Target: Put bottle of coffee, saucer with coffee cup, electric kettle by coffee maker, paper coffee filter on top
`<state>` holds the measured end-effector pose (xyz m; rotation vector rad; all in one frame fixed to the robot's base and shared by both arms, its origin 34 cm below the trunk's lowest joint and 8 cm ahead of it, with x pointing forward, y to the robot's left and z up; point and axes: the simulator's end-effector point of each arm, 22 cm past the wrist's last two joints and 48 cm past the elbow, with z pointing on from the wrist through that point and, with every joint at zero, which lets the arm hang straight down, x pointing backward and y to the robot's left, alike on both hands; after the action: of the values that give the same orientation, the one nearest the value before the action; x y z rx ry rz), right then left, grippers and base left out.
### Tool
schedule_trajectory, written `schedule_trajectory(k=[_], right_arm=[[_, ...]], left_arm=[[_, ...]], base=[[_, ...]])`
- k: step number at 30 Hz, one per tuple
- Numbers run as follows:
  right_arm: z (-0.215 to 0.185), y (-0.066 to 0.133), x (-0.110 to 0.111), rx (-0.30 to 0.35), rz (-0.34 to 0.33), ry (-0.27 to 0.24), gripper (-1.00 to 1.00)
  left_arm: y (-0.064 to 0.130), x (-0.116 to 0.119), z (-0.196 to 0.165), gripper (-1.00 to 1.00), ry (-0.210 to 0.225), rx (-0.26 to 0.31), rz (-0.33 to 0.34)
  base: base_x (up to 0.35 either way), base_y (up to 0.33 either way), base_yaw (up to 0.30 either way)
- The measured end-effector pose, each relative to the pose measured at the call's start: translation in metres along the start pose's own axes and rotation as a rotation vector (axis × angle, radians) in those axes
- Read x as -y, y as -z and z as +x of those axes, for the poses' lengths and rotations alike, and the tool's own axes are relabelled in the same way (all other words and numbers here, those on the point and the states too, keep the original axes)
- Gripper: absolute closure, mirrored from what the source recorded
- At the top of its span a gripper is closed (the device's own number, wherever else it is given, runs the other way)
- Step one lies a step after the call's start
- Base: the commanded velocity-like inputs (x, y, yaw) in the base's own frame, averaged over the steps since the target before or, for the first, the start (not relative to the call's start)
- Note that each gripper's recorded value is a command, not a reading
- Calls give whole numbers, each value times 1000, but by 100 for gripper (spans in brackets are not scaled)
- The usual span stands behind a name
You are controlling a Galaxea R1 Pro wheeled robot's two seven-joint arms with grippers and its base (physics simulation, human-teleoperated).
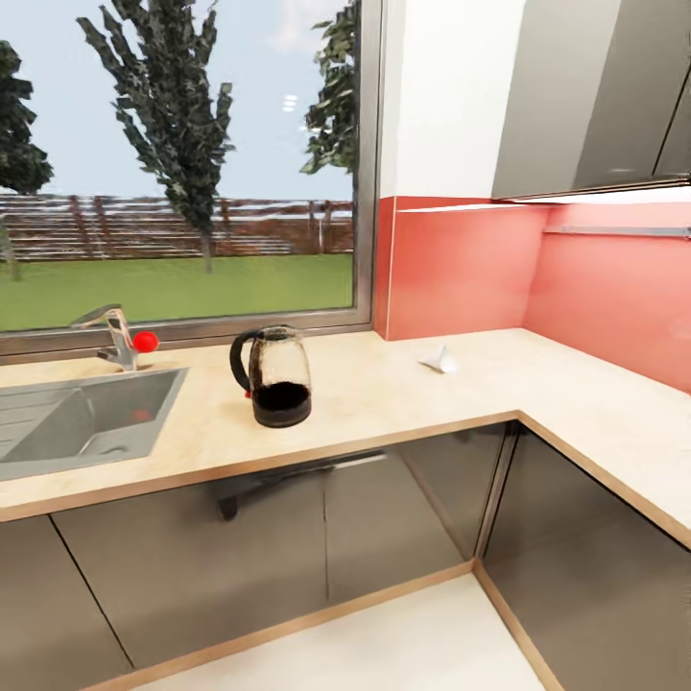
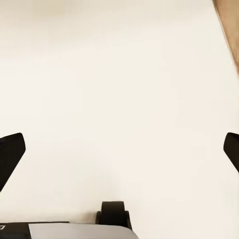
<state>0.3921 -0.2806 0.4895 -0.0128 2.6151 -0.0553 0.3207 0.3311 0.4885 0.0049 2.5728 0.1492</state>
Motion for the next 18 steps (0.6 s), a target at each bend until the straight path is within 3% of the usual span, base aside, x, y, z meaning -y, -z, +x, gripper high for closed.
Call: schedule_trajectory(k=[7, 16, 18], right_arm=[[11, 1, 0, -24, -2, 4, -100], [9, 1, 3, -19, 4, -9, -100], [-99, 4, 2, 216, 1, 7, -100]], left_arm=[[0, 0, 0, -100, 0, 0, 0], [0, -1, 0, -100, 3, 1, -2], [0, 2, 0, -100, 1, -1, 3]], base=[[103, -306, 1], [31, -71, 0], [1, -2, 0]])
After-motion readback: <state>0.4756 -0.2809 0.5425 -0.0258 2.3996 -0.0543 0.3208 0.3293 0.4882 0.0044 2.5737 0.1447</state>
